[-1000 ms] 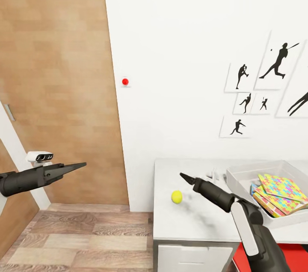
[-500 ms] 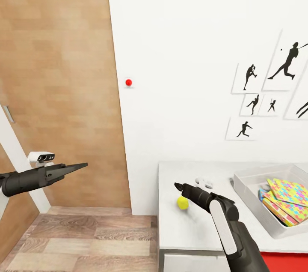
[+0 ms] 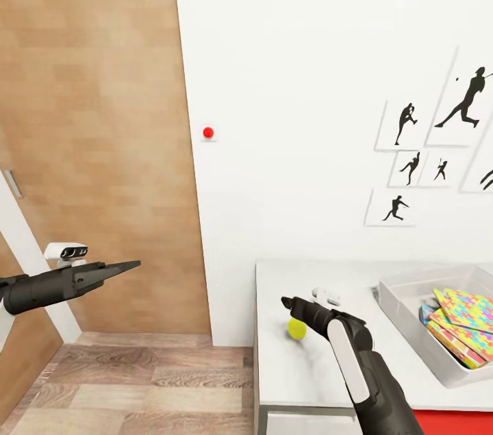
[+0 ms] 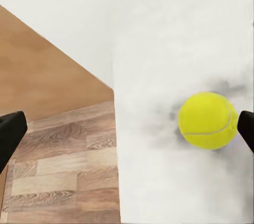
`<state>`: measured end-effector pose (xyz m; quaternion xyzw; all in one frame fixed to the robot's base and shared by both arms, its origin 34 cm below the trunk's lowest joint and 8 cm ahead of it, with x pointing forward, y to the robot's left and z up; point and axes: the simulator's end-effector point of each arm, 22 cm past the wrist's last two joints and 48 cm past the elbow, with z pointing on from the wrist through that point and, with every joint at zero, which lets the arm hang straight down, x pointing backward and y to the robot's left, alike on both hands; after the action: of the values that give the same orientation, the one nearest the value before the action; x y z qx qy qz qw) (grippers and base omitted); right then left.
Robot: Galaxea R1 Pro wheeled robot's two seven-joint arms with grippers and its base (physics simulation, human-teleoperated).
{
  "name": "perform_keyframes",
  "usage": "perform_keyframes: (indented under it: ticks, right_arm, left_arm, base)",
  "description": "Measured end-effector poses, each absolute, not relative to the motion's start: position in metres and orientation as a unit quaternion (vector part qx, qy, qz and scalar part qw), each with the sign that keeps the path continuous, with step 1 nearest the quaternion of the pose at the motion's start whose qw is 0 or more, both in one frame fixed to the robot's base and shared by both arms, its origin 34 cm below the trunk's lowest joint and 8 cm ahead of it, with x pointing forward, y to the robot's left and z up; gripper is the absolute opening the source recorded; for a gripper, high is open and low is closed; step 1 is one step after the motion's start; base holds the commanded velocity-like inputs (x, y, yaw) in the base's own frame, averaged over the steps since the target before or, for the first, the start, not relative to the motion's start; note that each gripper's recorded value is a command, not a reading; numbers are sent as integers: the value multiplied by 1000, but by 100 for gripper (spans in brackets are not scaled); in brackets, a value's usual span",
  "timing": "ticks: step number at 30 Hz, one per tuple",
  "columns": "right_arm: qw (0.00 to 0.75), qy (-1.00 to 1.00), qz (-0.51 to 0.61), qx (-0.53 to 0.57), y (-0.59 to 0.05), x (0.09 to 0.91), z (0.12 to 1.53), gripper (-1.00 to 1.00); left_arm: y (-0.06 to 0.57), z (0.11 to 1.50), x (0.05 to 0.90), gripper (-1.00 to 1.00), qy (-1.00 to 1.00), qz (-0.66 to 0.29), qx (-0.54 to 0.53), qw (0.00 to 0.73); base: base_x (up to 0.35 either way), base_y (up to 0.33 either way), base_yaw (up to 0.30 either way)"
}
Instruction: Put all the toys in the child's room - the three board games (two on the bed and one on the table), the two jigsaw puzzles on the table, and the tennis ball on the table - inside the toy box on the table in the child's room.
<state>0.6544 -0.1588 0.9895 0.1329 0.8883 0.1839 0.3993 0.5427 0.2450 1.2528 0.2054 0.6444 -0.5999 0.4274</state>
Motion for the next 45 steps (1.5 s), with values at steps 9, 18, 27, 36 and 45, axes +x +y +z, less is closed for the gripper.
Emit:
perform_keyframes:
  ticks: [9,18,27,36,45]
  right_arm:
    - [385,904,57,177,-194,654,970,100]
    - [375,913,28,160,-181,680,956,100]
    - [363,919,21,155,-180,685,943,100]
    - [363,919,21,155,-181,685,943,100]
    - [360,920,15,156,-187,685,938,100]
  left_arm:
    - [245,1252,543,100,645,-599,206,427]
    - [245,1252,543,100,645,-599,206,427]
    - [243,1252,542,100,645,-600,207,425]
    - [238,1248,541,100,648,-601,212,417]
    - [237,1246,542,100,648,-603,210,415]
  base:
    - [0,0,0]
    - [19,52,0]
    - [46,81,0]
    - [42,39,0]
    - [64,29,0]
